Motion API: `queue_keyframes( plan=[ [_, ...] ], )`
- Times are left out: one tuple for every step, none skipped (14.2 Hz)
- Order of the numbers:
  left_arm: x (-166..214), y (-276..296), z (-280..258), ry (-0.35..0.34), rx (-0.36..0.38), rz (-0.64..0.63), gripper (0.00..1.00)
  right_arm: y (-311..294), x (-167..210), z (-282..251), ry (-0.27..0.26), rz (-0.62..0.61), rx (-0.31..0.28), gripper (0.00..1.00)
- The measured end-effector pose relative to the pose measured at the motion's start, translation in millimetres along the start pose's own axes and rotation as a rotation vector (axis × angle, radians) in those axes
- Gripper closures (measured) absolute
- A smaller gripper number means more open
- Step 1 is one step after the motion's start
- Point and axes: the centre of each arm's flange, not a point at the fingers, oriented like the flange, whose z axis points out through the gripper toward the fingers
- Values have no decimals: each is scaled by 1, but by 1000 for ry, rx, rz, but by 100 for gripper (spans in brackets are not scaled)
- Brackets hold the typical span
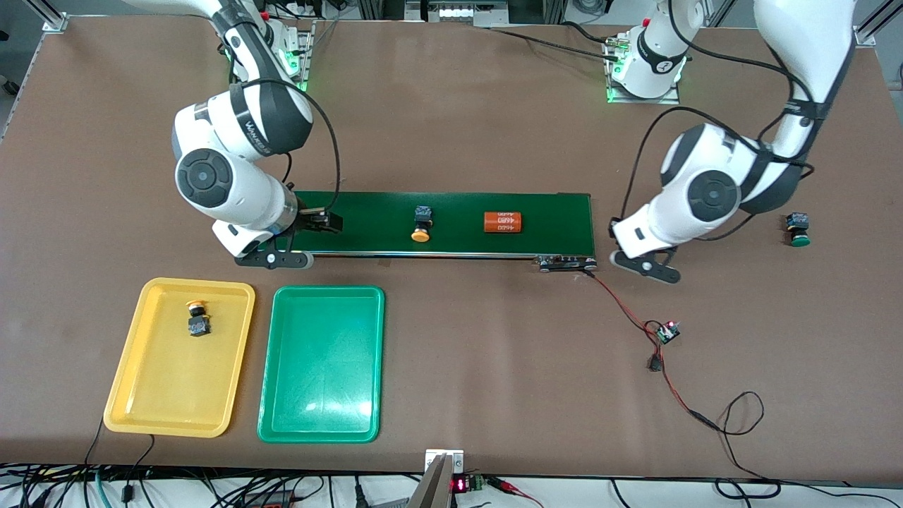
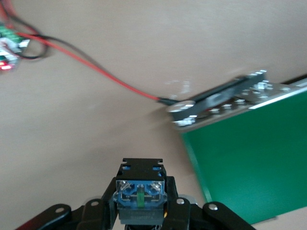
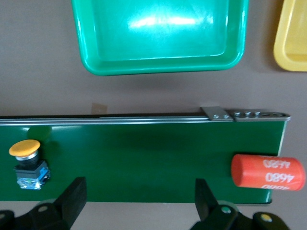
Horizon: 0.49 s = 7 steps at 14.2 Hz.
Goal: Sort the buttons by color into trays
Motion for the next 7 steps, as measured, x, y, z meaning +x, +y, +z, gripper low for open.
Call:
queue_keyframes(
  plan=[
    [2,20,3,-5,2,4,59,-9,-4,3,4,-5,-2,0],
    [3,38,6,-7,3,-2,59,-17,-8,7,14,-11,-3,0],
    [4,50,7,-8,4,-14,59,-22,-11,11,24,-18,-4,0],
    [5,58,8,-10,-1,-34,59,-25,-14,16,33,-23,-3,0],
    [5,61,9,-17,-23,-58,59,-26,-17,21,43,-25,-1,0],
    [6,62,11,-22,-48,-77,59,-24,-19,25,54,-25,2,0],
    [8,61,13,-17,-69,-91,59,-22,-21,30,66,-23,6,0]
  ],
)
